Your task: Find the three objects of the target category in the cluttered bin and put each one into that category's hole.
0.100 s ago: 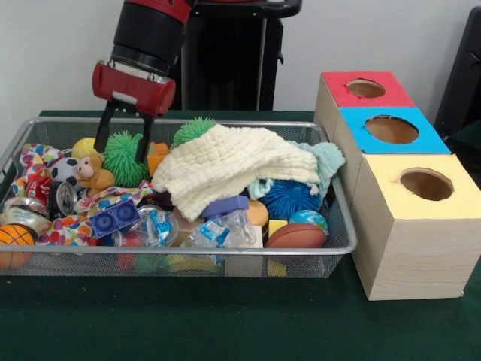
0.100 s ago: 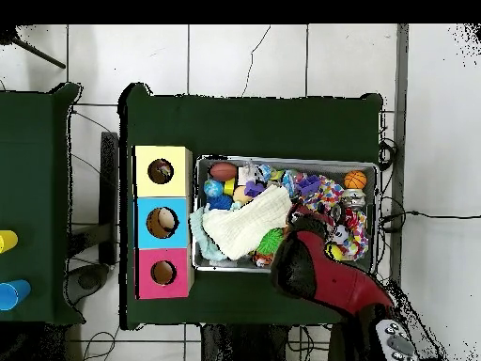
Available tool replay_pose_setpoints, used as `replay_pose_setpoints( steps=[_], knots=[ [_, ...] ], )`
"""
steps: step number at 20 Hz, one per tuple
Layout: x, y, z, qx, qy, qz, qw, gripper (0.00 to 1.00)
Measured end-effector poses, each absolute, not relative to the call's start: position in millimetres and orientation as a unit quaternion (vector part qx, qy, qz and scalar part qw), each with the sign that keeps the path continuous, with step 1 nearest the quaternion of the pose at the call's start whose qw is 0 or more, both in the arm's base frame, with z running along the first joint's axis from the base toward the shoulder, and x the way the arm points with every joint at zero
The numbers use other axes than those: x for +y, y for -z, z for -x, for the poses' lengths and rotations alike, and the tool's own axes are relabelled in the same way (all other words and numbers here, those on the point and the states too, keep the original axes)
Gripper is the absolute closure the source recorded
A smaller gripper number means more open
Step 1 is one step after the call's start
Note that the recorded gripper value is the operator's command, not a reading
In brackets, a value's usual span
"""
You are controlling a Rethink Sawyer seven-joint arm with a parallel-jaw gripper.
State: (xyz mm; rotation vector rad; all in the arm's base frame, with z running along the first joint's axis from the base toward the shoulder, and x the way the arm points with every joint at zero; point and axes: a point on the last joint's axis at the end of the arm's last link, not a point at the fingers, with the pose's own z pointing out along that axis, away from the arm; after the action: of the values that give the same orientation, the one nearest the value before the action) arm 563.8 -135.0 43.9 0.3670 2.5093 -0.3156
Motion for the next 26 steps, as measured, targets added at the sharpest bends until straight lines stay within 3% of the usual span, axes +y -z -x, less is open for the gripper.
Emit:
replay_pose_setpoints(
  steps=[11, 26],
  knots=[
    [-128, -12, -568, 0.913, 0.099, -0.124, 0.375, 0.0],
    [-125, 18, -552, 0.921, 0.089, -0.137, 0.353, 0.0]
  ],
)
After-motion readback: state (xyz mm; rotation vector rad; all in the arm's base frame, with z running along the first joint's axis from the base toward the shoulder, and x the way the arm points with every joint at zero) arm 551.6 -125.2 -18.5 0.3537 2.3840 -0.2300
